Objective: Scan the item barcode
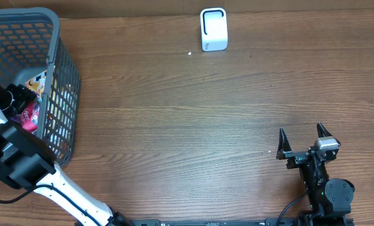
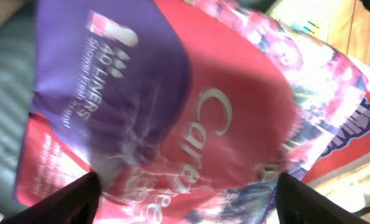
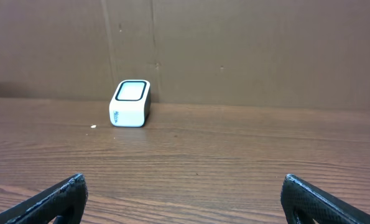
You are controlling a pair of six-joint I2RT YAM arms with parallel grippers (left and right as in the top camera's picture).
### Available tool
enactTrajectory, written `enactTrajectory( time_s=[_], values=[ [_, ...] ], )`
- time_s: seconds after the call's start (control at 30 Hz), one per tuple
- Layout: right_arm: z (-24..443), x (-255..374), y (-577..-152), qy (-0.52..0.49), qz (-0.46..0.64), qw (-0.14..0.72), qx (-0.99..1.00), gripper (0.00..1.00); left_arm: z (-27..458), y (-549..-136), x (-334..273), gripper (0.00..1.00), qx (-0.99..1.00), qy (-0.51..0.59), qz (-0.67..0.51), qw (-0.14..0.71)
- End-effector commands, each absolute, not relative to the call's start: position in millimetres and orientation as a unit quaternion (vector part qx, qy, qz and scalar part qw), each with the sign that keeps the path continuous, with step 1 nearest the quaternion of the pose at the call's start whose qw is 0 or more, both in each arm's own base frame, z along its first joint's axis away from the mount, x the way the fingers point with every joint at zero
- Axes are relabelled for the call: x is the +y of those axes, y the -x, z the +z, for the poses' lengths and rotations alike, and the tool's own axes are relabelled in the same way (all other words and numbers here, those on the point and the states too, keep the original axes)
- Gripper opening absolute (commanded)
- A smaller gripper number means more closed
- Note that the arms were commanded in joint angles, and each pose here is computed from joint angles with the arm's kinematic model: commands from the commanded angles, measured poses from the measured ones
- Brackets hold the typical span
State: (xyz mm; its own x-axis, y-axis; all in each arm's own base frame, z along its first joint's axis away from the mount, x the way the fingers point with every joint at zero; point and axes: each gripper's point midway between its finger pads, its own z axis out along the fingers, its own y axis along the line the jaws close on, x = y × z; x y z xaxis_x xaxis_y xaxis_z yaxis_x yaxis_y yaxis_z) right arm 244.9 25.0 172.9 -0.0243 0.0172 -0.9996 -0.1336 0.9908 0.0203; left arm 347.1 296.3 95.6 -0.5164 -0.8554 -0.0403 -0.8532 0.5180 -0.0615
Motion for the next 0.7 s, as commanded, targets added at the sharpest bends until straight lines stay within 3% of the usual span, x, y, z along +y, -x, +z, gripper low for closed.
enactTrajectory(
  time_s=[0.0,0.2,0.37,0.43,0.67],
  values=[
    [171.0,21.3,-245.3,0.035,0.047,0.699,0.713,1.00,80.0,-360.2,267.3,0.84,0.888,0.456,-0.051,0.020],
    [171.0,21.3,-245.3,0.035,0.047,0.699,0.713,1.00,60.1,-348.4,267.8,0.69,0.889,0.456,-0.031,-0.003],
    [171.0,21.3,-245.3,0.035,0.047,0.699,0.713,1.00,56.9,-342.3,271.5,0.18,0.889,0.457,-0.015,-0.011],
    [171.0,21.3,-245.3,0.035,0.047,0.699,0.713,1.00,56.8,-341.2,272.9,0.04,0.889,0.457,-0.010,-0.012],
    [171.0,21.3,-245.3,0.035,0.047,0.699,0.713,1.00,63.3,-343.1,272.9,0.04,0.890,0.457,-0.012,-0.008]
  ],
)
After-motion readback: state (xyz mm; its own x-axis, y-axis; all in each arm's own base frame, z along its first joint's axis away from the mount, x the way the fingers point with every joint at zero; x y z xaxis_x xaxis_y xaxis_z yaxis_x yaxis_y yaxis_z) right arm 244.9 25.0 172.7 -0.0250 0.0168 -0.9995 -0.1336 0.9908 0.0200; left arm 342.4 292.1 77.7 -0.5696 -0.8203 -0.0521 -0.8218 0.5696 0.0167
